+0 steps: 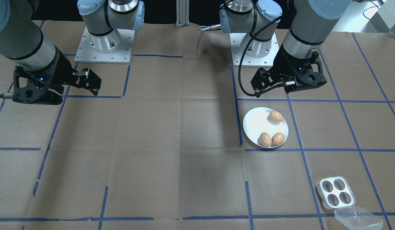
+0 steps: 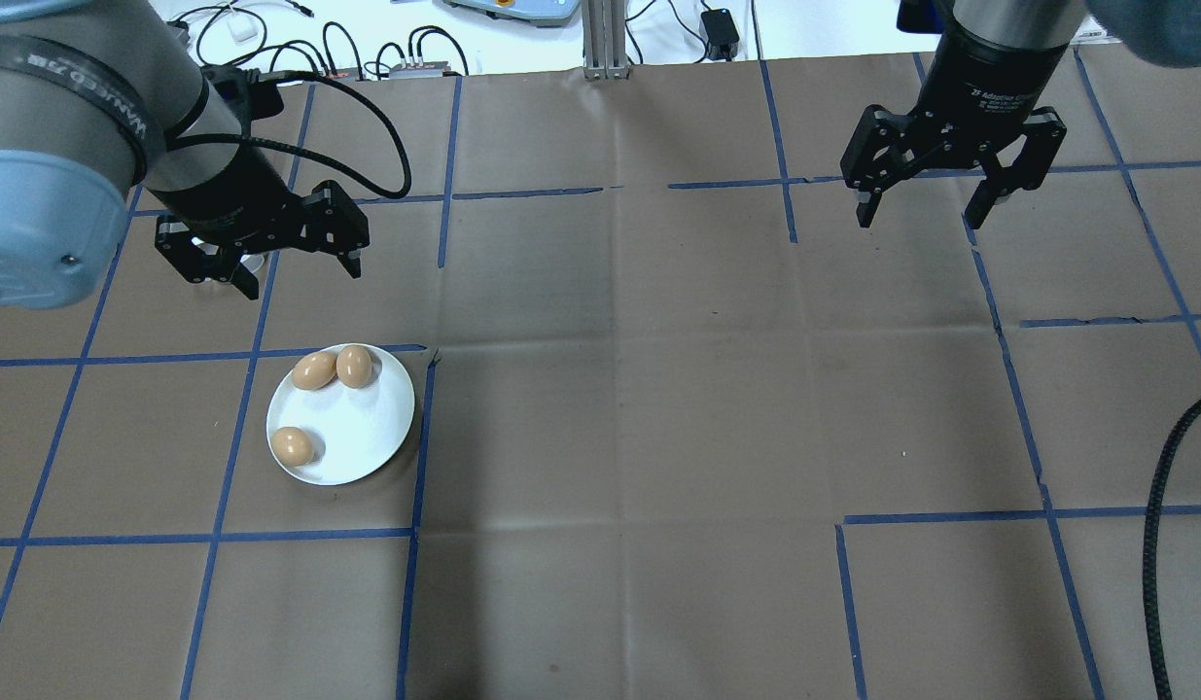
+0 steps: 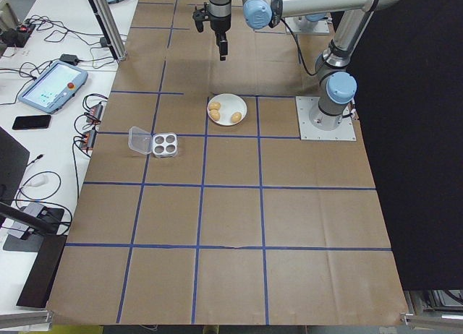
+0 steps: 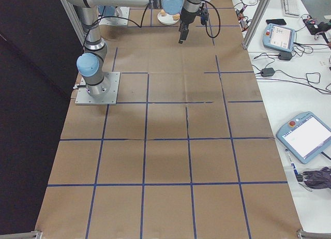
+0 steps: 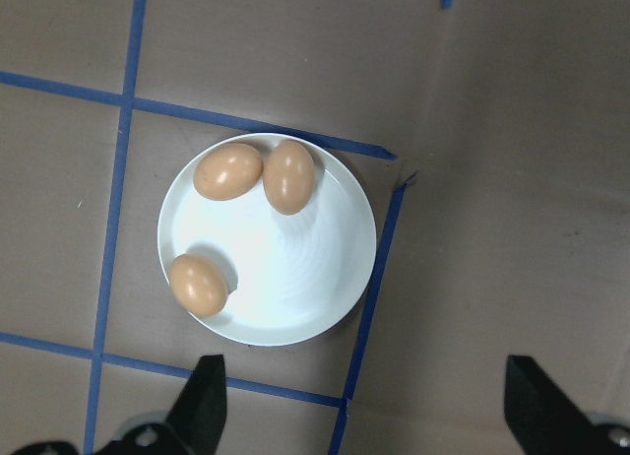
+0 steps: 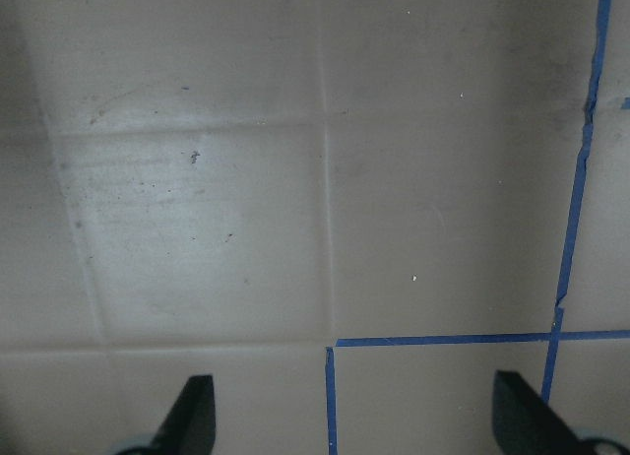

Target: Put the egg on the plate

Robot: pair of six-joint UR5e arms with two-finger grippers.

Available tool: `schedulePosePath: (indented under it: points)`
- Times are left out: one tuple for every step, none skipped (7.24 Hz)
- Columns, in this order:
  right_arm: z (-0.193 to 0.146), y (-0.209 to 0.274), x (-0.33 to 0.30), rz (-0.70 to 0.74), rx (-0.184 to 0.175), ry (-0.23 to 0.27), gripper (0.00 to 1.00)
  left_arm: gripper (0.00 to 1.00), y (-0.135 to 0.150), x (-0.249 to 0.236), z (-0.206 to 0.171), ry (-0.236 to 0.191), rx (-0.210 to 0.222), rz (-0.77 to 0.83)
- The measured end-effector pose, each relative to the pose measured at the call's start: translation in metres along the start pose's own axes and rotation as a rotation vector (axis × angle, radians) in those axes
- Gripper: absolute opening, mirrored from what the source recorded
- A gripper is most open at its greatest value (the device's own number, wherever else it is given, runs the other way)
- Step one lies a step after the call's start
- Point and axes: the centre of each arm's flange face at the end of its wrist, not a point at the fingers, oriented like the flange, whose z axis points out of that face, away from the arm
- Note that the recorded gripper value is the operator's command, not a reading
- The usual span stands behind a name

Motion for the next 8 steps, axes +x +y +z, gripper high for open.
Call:
schedulePosePath:
  points:
    - [0.0, 0.0, 0.0, 0.0, 0.0, -0.001, 1.0, 0.99, 0.001, 0.006, -0.008, 0.002, 0.006, 0.01]
    - [0.0, 0.0, 0.0, 0.0, 0.0, -0.001, 1.0, 0.99, 0.002, 0.01, -0.012, 0.003, 0.009, 0.017]
    - [0.0, 0.0, 0.0, 0.0, 0.0, -0.001, 1.0, 0.99, 0.004, 0.014, -0.014, 0.004, 0.012, 0.025]
    - [0.0, 0.0, 0.0, 0.0, 0.0, -0.001, 1.0, 0.99, 0.005, 0.018, -0.014, 0.003, 0.012, 0.033]
    - [0.0, 0.0, 0.0, 0.0, -0.001, -0.001, 1.0, 0.99, 0.007, 0.02, -0.015, 0.003, 0.013, 0.037]
    - [0.0, 0.0, 0.0, 0.0, 0.0, -0.001, 1.0, 0.99, 0.007, 0.021, -0.015, 0.003, 0.014, 0.039]
    - [0.0, 0.0, 0.0, 0.0, 0.0, -0.001, 1.0, 0.99, 0.007, 0.021, -0.016, 0.003, 0.016, 0.04]
    - [0.0, 0.0, 0.0, 0.0, 0.0, -0.001, 1.0, 0.99, 0.008, 0.021, -0.016, 0.003, 0.018, 0.04]
